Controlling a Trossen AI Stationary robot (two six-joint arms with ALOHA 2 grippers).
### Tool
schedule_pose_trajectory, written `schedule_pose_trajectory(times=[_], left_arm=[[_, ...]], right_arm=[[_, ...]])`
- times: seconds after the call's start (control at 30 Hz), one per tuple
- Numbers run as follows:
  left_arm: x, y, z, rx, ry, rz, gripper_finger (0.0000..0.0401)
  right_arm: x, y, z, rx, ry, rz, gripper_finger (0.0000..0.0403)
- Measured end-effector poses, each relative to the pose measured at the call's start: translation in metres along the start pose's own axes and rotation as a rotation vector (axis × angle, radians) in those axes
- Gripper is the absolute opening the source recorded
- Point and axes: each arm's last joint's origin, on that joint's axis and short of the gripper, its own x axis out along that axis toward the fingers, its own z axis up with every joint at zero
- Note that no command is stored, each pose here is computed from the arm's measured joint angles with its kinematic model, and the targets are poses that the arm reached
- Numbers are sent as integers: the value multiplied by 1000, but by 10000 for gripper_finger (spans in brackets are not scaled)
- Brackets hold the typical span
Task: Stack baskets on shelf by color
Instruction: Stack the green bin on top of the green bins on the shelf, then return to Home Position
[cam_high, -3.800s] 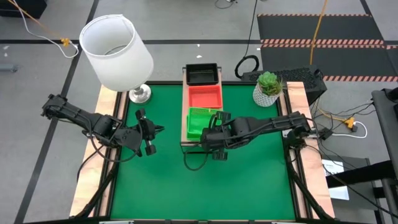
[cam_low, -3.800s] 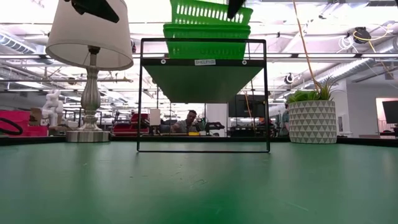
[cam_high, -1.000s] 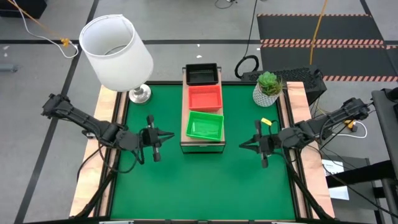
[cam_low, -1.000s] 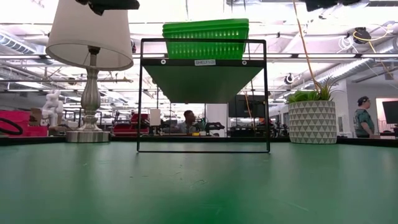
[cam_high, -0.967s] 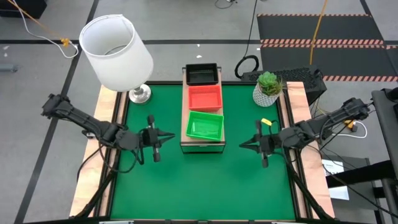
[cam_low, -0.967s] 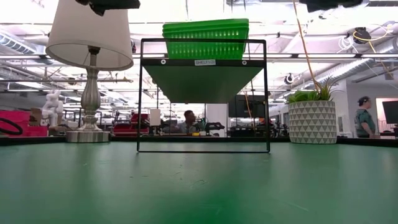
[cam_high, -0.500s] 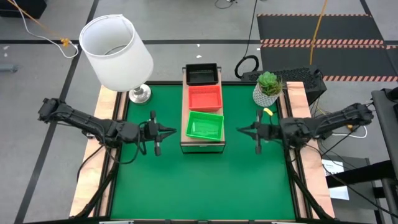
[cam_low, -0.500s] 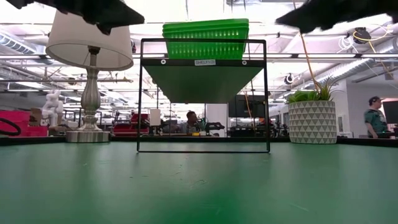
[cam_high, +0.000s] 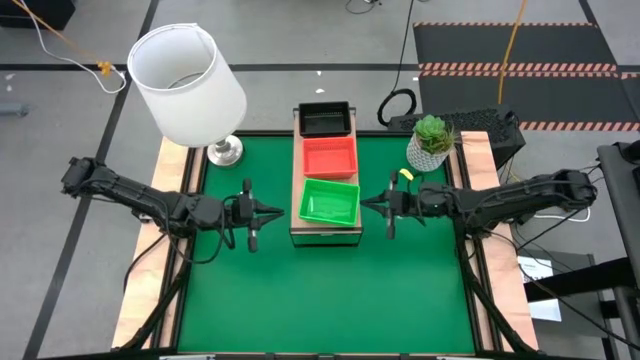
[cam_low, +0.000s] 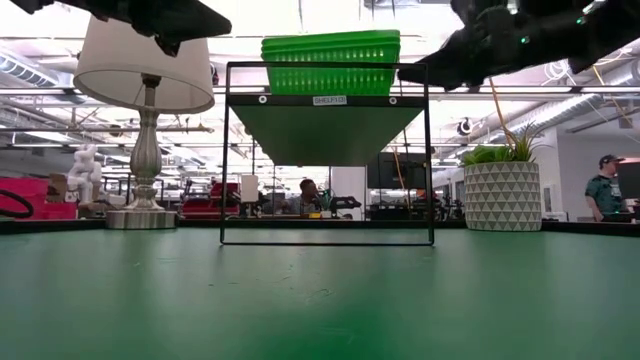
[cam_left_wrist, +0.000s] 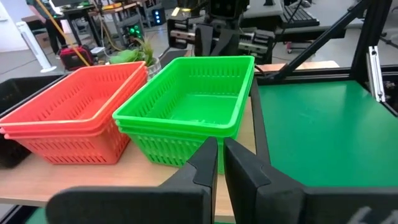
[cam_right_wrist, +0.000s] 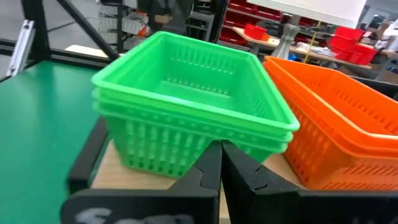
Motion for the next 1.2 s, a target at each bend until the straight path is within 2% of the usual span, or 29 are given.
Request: schedule_pose_trajectory(times=[0.27,0.53,0.67,0.93,1.2], left_arm=[[-3,-7,0,-11,-1,-35,31],[-5,-12,0,-24,-4,-63,31],[-6,-14,0,-24,-6,-70,31],[-11,-13,4,7,-29,-80,31],[-36,-8,7,42,-18,-116,31]], right_arm=[[8,-8,-2,6,-30,-43,0],[8,-14,-1,11,-54,-28,0],[8,-15,0,8,-76,33,0],[-13,-15,8,40,-56,48,0],[-44,-9,11,52,-12,97,0]])
